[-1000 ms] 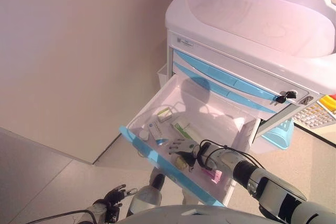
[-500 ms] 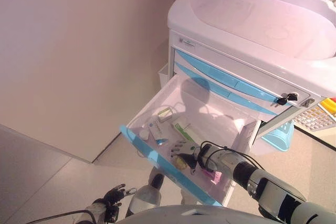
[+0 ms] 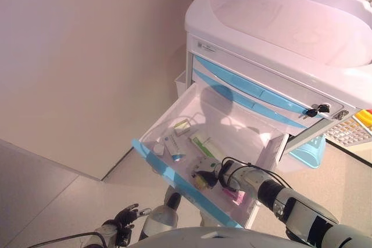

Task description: Open the drawer and pick up the medicine

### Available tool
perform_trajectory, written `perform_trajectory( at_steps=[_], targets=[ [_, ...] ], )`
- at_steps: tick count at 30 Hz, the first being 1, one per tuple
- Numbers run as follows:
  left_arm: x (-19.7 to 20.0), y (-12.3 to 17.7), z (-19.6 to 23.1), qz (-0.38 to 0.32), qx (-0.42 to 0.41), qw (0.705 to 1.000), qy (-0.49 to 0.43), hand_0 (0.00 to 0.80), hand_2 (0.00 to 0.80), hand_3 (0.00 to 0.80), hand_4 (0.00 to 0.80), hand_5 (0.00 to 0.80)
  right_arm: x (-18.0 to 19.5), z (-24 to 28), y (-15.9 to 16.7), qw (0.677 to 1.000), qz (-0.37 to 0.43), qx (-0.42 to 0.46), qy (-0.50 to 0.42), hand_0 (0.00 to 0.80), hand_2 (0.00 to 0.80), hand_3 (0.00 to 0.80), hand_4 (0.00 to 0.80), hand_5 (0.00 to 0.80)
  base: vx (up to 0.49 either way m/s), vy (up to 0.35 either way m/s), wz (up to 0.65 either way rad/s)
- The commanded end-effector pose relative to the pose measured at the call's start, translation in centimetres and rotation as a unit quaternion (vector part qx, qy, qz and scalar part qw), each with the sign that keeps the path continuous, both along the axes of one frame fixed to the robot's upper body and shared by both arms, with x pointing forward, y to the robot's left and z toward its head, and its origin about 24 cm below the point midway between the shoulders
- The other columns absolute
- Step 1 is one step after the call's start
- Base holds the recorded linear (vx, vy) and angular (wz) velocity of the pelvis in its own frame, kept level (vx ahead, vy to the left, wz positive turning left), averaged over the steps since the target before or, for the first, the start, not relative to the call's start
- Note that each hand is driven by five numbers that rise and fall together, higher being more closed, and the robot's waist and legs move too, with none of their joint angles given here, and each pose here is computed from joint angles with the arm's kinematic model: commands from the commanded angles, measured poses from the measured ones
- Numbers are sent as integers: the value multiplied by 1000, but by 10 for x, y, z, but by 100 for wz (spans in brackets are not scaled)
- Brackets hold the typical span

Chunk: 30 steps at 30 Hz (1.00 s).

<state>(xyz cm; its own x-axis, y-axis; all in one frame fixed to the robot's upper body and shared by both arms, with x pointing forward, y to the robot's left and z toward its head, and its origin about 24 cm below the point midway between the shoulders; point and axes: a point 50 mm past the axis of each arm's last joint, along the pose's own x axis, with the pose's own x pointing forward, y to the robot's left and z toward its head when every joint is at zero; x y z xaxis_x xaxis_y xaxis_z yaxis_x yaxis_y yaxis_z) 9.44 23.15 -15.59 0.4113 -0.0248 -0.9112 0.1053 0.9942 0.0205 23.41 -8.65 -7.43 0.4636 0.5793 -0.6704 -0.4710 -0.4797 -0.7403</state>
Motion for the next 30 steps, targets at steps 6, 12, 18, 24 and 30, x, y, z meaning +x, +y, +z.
perform_trajectory(
  at_steps=[6, 12, 18, 24, 30],
  targets=[
    [-3, -12, -4, -40, -6, 999, 21, 0, 0, 0, 0, 0, -2, 7, 18, 999, 26, 32, -11, 800, 800, 800, 800, 800, 0, 0, 0],
    [-4, -12, -5, -37, -6, 999, 22, 0, 0, 0, 0, 0, 0, 9, 18, 999, 27, 33, -24, 800, 800, 800, 800, 800, 0, 0, 0],
    [-1, -6, -3, -19, -2, 1000, 22, 0, 0, 0, 0, 0, 17, 49, 17, 996, 51, 47, -48, 800, 800, 800, 800, 800, -2, 2, -1],
    [-3, 9, 0, 19, 7, 999, 29, 0, 0, 0, 0, 0, 49, 152, -10, 995, -22, 98, -28, 800, 800, 800, 800, 800, 1, 18, -14],
    [-16, 19, 0, 46, 13, 998, 42, 0, 0, 0, 0, 0, 74, 278, -58, 970, -88, 219, -66, 800, 800, 800, 800, 800, 19, 33, -30]
  ],
)
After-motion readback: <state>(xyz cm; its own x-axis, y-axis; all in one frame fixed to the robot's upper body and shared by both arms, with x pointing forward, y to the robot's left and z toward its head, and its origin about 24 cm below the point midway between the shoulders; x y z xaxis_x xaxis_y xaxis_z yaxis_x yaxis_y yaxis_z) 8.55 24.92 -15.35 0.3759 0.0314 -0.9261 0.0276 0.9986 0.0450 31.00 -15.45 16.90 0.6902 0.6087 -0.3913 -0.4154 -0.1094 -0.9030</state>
